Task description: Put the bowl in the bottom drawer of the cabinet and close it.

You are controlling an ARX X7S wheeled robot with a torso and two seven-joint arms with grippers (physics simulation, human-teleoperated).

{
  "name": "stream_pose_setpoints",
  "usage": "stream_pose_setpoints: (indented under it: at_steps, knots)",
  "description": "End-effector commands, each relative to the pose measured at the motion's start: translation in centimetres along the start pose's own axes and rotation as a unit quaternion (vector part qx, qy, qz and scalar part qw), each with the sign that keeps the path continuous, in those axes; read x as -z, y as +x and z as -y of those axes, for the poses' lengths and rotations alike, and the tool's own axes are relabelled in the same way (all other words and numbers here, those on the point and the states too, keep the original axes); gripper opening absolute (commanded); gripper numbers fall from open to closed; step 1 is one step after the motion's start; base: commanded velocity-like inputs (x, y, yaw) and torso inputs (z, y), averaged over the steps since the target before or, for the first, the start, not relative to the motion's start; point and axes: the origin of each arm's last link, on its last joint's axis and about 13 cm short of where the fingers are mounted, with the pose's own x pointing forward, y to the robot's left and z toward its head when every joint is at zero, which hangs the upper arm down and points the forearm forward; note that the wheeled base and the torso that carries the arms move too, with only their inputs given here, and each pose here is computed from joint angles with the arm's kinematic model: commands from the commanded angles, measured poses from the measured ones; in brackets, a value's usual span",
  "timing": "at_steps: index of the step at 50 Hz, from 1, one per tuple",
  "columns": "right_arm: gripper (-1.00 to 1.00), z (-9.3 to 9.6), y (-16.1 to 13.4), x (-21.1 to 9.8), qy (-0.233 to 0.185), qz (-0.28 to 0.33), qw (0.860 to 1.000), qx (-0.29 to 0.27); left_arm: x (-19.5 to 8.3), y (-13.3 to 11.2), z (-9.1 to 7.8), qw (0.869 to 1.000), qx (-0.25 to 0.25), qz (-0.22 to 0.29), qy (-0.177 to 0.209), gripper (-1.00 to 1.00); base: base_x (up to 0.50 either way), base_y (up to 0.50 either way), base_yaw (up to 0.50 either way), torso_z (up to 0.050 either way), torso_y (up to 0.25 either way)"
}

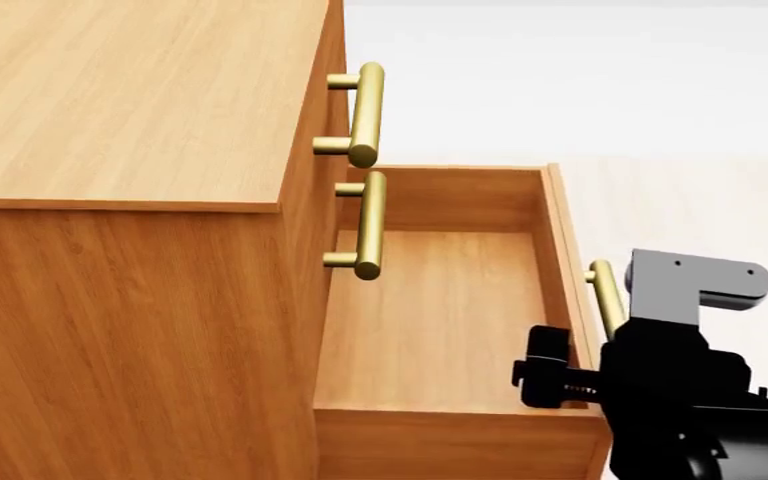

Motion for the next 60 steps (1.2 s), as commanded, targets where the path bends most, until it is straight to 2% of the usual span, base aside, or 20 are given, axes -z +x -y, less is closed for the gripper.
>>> stream_pose_setpoints:
  at_steps: [1,44,51,60]
  knots:
    - [1.00,1.3,0.5,0.5,-0.013,-0.006,0.998,0.054,0.0,0.0,0.0,1.000,0.000,0.000,0.000,1.00,0.00,0.00,0.00,0.000,0.000]
    - [1.00,4.4,0.8,-0.2,0.013,-0.002,0.993,0.115,0.0,0.0,0.0,1.000,0.000,0.000,0.002,1.00,0.00,0.00,0.00,-0.001,0.000]
    - [1.00,4.0,0.4,-0.4,0.019,0.014,0.995,0.098,0.0,0.0,0.0,1.000,-0.001,0.000,0.001,1.00,0.00,0.00,0.00,0.000,0.000]
    - [1.00,2.6,-1.3,-0.8,0.015,0.033,0.998,0.044,0.0,0.0,0.0,1.000,-0.001,0.000,0.001,1.00,0.00,0.00,0.00,0.000,0.000]
